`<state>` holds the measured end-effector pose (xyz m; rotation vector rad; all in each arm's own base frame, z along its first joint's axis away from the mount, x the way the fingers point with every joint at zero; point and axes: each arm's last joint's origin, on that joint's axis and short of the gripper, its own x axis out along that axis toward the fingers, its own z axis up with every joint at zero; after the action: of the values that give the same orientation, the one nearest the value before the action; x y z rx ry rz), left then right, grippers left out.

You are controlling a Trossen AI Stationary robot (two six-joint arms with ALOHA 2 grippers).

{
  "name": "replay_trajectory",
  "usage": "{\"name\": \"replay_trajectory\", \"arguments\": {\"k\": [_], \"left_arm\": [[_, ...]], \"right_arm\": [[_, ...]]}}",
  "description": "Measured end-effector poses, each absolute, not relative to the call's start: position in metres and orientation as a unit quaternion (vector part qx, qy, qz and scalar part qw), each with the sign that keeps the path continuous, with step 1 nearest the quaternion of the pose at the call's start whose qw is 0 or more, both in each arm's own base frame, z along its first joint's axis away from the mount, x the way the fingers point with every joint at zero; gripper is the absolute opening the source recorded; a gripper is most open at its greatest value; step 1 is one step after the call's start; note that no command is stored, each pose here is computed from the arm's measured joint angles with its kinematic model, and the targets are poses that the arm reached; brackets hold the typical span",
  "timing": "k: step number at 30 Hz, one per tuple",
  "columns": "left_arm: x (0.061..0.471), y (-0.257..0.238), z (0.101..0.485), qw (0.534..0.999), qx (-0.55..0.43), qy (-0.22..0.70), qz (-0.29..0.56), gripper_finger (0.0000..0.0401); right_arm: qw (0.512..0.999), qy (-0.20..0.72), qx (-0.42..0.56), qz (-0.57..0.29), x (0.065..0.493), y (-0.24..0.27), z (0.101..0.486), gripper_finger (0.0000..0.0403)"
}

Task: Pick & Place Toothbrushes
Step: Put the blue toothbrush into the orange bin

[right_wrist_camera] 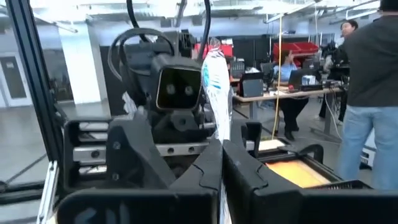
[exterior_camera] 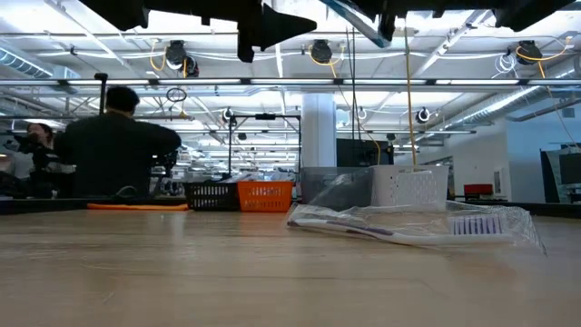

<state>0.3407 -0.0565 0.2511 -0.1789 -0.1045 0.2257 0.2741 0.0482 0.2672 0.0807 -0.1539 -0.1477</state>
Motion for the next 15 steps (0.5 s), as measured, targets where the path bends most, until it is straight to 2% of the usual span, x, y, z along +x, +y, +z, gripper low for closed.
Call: {"name": "replay_trajectory", "arguments": {"k": [11,15], "left_arm": [[0.3406,-0.0559,0.2548,0.988,-0.092,-0.07,0.1,0.0267],[0.341,-0.0542,0.2548,0.989,-0.088,-0.07,0.098,0.0238]], "right_arm": [[0.991,-0.105,0.043,-0.065,0.2825,0.0481,0.2622,0.0],[0.99,-0.12,0.04,-0.065,0.2818,0.0481,0.2652,0.0]]}}
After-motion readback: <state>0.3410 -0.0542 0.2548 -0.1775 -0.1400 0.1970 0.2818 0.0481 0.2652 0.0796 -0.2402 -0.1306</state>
